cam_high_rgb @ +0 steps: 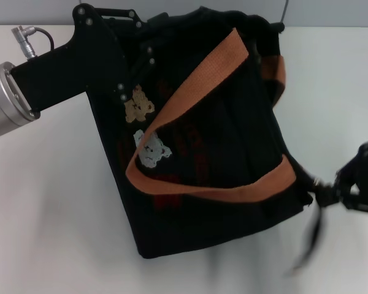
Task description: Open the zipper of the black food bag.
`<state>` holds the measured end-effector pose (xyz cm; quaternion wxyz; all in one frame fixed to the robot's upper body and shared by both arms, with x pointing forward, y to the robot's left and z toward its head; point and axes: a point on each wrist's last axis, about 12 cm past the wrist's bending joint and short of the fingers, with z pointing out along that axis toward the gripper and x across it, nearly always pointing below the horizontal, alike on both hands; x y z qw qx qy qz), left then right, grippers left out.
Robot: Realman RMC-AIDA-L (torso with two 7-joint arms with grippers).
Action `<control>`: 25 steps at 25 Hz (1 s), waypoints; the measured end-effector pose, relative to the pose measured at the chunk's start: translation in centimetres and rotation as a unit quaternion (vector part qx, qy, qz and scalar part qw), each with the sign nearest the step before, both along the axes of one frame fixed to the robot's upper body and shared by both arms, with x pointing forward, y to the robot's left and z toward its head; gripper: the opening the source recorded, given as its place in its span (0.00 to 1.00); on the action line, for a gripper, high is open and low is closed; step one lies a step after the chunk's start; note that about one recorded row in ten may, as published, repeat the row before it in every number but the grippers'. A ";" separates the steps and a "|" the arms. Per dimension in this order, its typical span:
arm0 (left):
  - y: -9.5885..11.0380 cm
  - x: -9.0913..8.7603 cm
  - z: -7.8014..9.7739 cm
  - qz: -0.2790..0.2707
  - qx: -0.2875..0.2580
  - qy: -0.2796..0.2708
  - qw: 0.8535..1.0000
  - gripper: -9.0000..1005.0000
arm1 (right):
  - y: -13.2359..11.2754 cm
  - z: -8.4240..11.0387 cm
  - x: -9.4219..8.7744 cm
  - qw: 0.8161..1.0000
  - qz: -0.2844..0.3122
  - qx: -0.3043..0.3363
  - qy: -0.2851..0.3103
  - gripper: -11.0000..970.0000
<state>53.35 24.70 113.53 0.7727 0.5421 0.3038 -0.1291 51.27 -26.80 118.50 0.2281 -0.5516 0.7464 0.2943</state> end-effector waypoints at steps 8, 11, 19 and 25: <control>1.5 -1.8 -5.0 0.103 -0.134 0.139 0.976 0.10 | -4.1 1.2 -0.5 0.974 -0.118 0.192 -0.038 0.04; 1.7 -4.5 -7.9 0.132 -0.159 0.205 0.957 0.10 | -5.3 0.7 -0.9 0.958 -0.136 0.248 -0.045 0.08; 2.1 -9.6 -10.2 0.104 -0.193 0.294 0.930 0.10 | -5.3 -1.7 -1.2 0.946 -0.117 0.298 -0.047 0.56; 3.2 -10.6 -9.1 0.069 -0.229 0.288 0.927 0.35 | -4.6 -2.5 -1.7 0.938 -0.089 0.330 -0.056 0.70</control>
